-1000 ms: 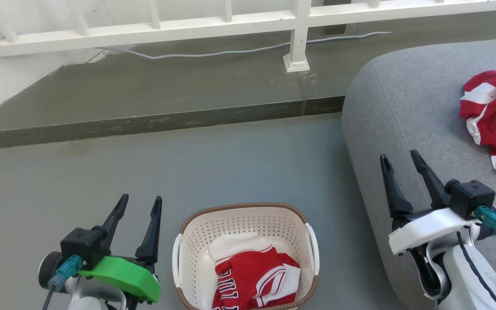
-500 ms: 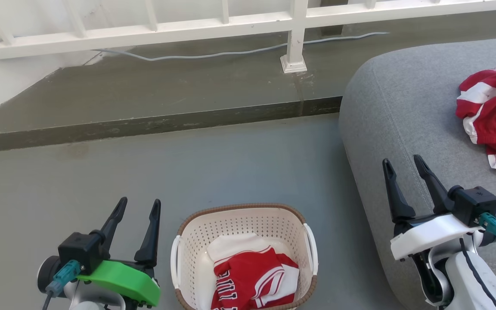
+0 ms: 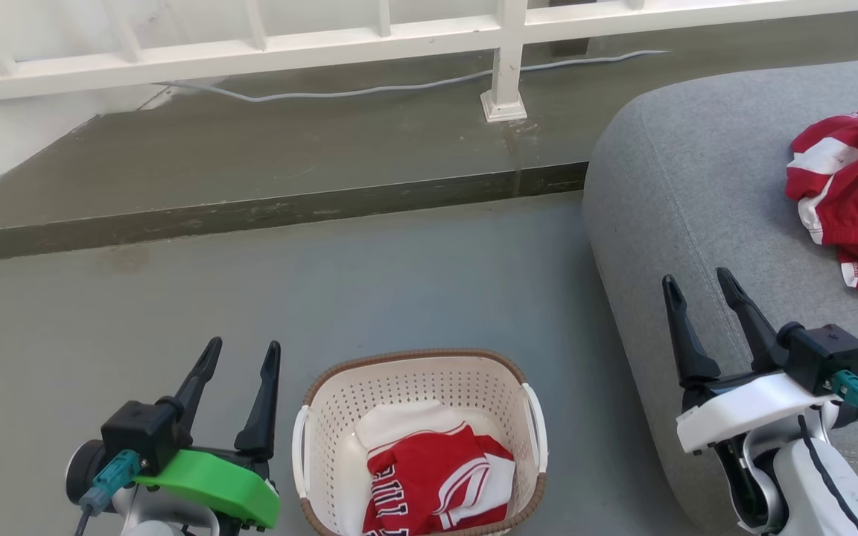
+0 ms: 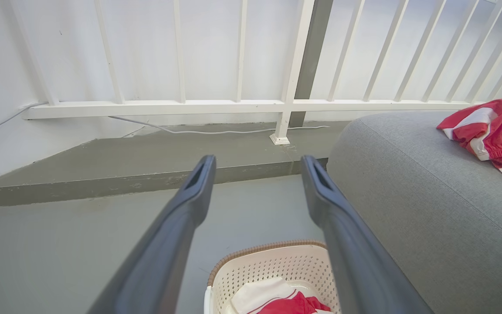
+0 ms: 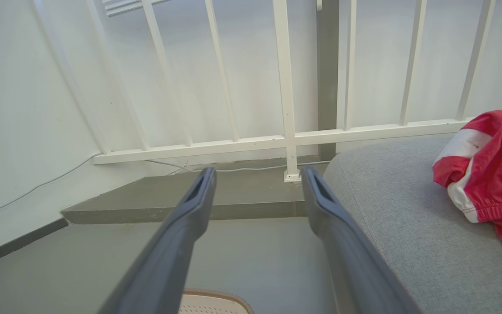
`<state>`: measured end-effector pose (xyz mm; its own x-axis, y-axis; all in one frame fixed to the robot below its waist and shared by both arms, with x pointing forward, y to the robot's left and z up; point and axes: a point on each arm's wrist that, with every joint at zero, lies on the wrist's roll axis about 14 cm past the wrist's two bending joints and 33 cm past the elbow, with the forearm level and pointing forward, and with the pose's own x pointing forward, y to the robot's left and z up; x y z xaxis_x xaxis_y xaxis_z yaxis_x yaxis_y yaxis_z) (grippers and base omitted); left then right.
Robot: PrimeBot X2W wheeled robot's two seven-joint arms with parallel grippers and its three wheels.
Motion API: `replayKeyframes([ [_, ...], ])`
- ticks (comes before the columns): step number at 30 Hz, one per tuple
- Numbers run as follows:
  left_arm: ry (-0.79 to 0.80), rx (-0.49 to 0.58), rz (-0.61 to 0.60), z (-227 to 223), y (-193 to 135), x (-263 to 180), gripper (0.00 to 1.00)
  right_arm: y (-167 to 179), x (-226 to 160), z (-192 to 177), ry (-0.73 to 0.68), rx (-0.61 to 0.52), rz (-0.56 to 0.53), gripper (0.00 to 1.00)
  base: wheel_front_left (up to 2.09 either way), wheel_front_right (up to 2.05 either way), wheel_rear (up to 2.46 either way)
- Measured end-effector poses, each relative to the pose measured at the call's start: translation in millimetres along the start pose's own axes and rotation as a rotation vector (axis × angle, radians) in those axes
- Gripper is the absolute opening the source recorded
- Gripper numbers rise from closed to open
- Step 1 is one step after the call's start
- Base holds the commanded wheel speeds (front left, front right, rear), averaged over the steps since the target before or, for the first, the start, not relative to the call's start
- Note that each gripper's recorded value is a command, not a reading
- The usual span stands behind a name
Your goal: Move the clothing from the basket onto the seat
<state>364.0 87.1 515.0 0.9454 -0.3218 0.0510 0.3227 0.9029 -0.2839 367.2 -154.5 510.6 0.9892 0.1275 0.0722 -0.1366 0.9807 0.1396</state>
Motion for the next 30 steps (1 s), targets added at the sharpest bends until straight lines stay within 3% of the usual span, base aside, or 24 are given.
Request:
replayKeyframes([
  [18,0.017,0.002,0.004,-6.4,2.7,3.4,1.00,1.4,6.5,4.0,-0.001,0.000,0.004,1.00,0.00,0.00,0.00],
  [30,0.186,-0.039,-0.082,-57.7,-26.2,10.1,1.00,0.4,20.5,3.7,0.002,0.005,0.012,1.00,0.00,0.00,0.00],
])
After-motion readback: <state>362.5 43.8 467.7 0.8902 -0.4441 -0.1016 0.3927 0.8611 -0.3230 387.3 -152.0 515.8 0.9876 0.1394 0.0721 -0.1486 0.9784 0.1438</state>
